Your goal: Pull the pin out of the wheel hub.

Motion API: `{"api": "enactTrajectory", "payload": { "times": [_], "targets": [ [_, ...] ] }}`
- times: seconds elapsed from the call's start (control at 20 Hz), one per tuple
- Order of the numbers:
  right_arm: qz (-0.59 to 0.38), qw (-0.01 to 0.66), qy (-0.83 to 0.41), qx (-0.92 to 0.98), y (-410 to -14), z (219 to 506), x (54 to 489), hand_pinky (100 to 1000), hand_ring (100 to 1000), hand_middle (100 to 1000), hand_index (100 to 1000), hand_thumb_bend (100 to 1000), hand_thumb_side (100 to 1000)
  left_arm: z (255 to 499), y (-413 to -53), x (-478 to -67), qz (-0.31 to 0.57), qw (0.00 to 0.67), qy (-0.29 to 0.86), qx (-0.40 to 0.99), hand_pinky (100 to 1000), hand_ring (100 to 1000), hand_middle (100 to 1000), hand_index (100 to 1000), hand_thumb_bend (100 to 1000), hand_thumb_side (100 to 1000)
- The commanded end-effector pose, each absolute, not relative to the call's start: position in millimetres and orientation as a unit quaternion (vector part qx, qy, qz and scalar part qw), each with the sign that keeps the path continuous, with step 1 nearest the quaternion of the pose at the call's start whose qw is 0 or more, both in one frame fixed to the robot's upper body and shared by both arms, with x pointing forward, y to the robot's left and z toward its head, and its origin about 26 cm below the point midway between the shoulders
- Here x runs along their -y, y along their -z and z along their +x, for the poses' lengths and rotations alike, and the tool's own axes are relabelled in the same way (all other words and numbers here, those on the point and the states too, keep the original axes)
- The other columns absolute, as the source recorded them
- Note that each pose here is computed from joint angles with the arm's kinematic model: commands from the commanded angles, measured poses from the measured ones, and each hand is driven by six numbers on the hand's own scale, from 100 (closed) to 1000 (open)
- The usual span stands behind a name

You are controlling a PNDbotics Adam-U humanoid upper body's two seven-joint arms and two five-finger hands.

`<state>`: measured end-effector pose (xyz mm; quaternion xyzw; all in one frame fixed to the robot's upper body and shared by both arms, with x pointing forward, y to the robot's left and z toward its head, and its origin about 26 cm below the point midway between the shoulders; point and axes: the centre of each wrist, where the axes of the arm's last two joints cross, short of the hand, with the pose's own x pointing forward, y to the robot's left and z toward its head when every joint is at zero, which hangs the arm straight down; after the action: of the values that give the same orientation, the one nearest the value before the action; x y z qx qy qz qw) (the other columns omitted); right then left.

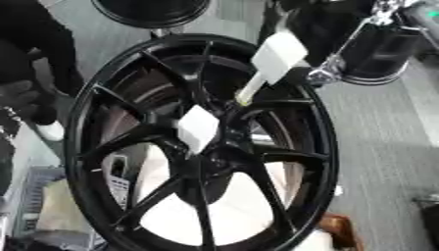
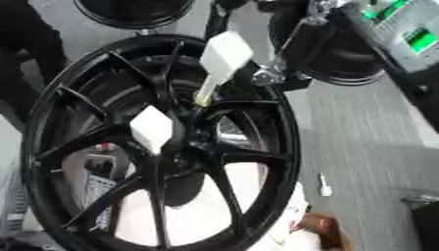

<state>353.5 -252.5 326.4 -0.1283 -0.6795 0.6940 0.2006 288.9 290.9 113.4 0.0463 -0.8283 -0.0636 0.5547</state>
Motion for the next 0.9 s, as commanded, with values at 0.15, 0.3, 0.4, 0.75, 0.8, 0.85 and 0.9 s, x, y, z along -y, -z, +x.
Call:
{"api": "enactTrajectory", "payload": {
  "times": [0.15, 0.3, 0.4, 0.75, 0.8, 0.85, 0.9],
  "targets": [
    [-0.243, 0.268, -0.624, 0.692, -336, 327, 331, 870, 707, 461, 593, 100, 100, 288, -120, -297, 0.062, 0.546, 0.063, 0.833, 903, 861, 807, 796, 100, 846],
    [-0.304, 0.328, -0.576, 0.684, -316, 317, 373, 871, 712, 470, 603, 100, 100, 287, -119, -299, 0.068, 0.547, 0.06, 0.832, 902, 861, 807, 796, 100, 846],
    [-0.347, 0.363, -0.546, 0.671, -303, 313, 397, 872, 717, 481, 614, 124, 100, 286, -119, -300, 0.072, 0.547, 0.057, 0.832, 903, 861, 807, 796, 100, 845],
    [-0.46, 0.451, -0.487, 0.59, -257, 305, 453, 882, 776, 624, 724, 238, 100, 284, -117, -304, 0.082, 0.549, 0.051, 0.83, 902, 861, 807, 796, 100, 844],
    [-0.467, 0.46, -0.484, 0.58, -252, 305, 457, 886, 790, 663, 732, 248, 100, 284, -117, -304, 0.083, 0.55, 0.05, 0.83, 902, 861, 807, 796, 100, 844],
    [-0.471, 0.468, -0.482, 0.572, -248, 305, 460, 889, 804, 710, 749, 255, 116, 284, -116, -304, 0.083, 0.55, 0.05, 0.83, 902, 861, 807, 796, 100, 844],
    [-0.474, 0.475, -0.481, 0.565, -244, 304, 462, 892, 825, 754, 769, 268, 146, 284, -116, -304, 0.084, 0.55, 0.05, 0.83, 902, 861, 807, 796, 100, 844]
  ]
}}
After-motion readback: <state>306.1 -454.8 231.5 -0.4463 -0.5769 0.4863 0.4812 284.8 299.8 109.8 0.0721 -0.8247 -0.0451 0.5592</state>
